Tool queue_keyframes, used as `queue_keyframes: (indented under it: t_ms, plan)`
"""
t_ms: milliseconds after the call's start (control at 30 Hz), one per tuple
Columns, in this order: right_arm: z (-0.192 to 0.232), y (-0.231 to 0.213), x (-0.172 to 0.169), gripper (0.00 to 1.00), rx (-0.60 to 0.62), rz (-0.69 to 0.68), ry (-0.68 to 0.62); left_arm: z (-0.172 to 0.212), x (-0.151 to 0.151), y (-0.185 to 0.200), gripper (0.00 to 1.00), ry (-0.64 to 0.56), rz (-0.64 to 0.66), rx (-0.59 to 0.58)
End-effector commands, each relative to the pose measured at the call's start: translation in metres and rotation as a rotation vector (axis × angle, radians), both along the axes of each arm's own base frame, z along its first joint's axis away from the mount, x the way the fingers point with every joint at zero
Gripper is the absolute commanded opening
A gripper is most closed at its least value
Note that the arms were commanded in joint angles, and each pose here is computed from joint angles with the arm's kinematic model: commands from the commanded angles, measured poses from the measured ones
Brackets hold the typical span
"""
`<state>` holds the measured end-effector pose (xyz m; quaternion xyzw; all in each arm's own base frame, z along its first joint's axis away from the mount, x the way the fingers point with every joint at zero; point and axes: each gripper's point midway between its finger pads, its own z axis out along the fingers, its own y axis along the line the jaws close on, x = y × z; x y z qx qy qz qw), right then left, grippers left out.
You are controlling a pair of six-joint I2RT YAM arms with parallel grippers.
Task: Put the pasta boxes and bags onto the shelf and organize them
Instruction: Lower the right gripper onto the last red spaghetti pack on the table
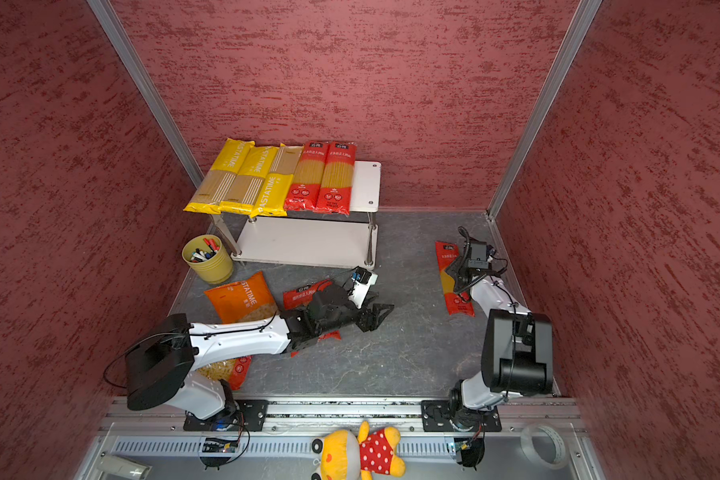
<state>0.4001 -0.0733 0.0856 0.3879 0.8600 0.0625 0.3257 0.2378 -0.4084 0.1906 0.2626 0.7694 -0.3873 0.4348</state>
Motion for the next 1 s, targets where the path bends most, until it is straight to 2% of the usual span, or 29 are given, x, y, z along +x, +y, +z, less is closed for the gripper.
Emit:
queue_keyframes:
  t_ms: [0, 133, 233, 567, 667, 800, 967]
  plan:
    - [0.005, -0.01, 0.025, 0.68, 0.01, 0.014, -0.046, -0.005, 0.002, -0.001, 0.68, 0.027, -0.002, -0.011]
    - [-0.012, -0.01, 0.03, 0.68, 0.028, 0.027, -0.005, -0.005, 0.002, 0.001, 0.68, 0.033, 0.002, -0.017]
    - [-0.022, 0.001, 0.028, 0.65, 0.086, 0.049, -0.004, -0.006, 0.004, 0.003, 0.68, 0.039, 0.007, -0.018]
    - [-0.045, 0.068, -0.016, 0.58, 0.15, 0.173, 0.051, -0.005, 0.009, -0.001, 0.68, 0.051, -0.003, -0.027]
    - [-0.036, 0.079, -0.022, 0.59, 0.179, 0.211, 0.038, -0.006, 0.009, -0.002, 0.68, 0.057, -0.007, -0.025]
    - [-0.011, 0.072, -0.019, 0.62, 0.162, 0.221, 0.004, -0.007, 0.008, -0.002, 0.68, 0.063, -0.006, -0.023]
    - [-0.019, 0.037, -0.017, 0.62, 0.267, 0.131, -0.034, -0.007, 0.007, -0.002, 0.68, 0.072, -0.005, -0.025]
